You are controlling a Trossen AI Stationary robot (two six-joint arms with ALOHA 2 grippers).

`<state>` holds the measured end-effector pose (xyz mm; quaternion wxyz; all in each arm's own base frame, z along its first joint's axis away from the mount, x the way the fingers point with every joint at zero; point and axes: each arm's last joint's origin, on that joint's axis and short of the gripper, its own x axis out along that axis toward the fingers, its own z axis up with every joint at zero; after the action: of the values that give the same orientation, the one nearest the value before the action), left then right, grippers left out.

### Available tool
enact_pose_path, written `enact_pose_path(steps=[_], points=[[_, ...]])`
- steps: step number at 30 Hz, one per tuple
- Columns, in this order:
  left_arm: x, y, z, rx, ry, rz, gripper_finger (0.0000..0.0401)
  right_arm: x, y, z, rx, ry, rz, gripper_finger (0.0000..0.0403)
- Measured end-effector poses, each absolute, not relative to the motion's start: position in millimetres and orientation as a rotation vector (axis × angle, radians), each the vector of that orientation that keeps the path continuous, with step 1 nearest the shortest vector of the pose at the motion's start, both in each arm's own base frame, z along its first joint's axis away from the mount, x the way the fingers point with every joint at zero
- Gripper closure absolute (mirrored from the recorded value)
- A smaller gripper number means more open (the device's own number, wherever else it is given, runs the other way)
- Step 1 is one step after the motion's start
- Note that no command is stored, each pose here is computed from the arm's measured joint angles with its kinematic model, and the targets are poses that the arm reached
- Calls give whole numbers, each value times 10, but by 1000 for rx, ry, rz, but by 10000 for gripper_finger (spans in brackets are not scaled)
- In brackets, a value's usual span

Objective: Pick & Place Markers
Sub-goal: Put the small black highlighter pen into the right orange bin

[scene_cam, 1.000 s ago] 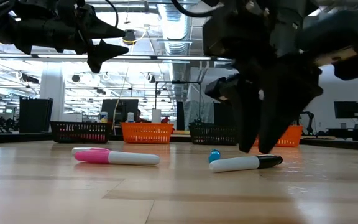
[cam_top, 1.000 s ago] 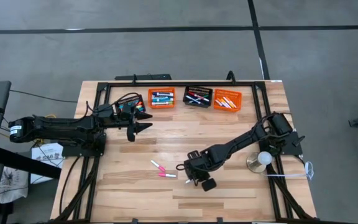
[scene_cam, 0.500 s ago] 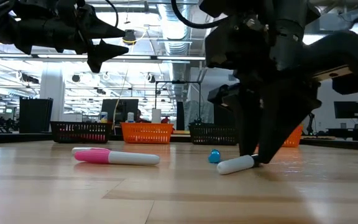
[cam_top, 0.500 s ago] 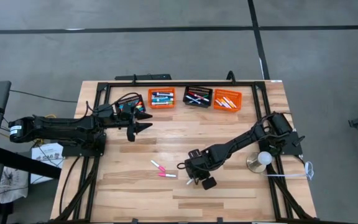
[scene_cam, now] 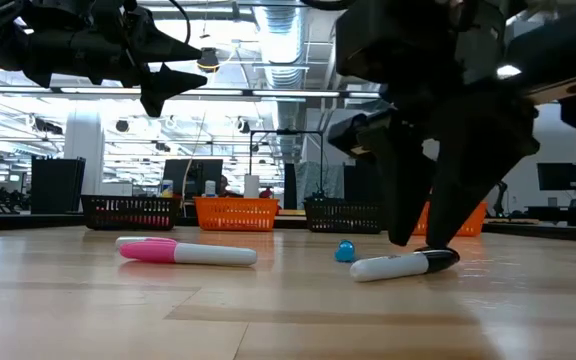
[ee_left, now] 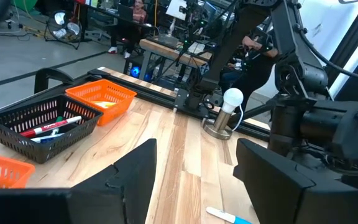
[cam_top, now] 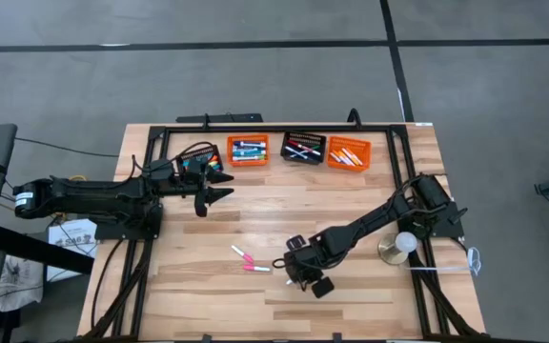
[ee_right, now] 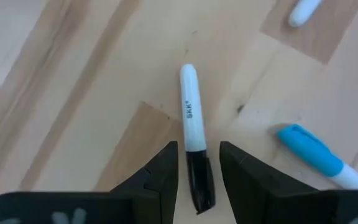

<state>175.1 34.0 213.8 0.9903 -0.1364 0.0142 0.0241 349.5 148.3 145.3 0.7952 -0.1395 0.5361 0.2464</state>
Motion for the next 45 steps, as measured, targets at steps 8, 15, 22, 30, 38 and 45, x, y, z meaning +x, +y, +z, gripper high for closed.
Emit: enact_pose_path(steps=[8, 15, 22, 30, 38, 45], points=[[1751, 340, 2138, -274, 29, 48, 181, 3538, 1504, 1287, -319, 1167, 552, 295], [1750, 340, 2137, -274, 29, 48, 181, 3659, 1514, 1207, -305, 1243, 532, 297], [1751, 340, 2137, -274, 29, 48, 181, 3663, 1460, 1198, -301, 1266, 516, 327], [1751, 340, 2137, -274, 29, 48, 181, 3655, 1454, 1193, -250, 1290, 469, 345], [1751, 341, 2137, -274, 29, 49, 181, 3657, 1435, 1190, -230, 1299, 449, 352], [1751, 340, 2137, -274, 29, 49, 181, 3687, 1297, 1294, -120, 1295, 440, 384]])
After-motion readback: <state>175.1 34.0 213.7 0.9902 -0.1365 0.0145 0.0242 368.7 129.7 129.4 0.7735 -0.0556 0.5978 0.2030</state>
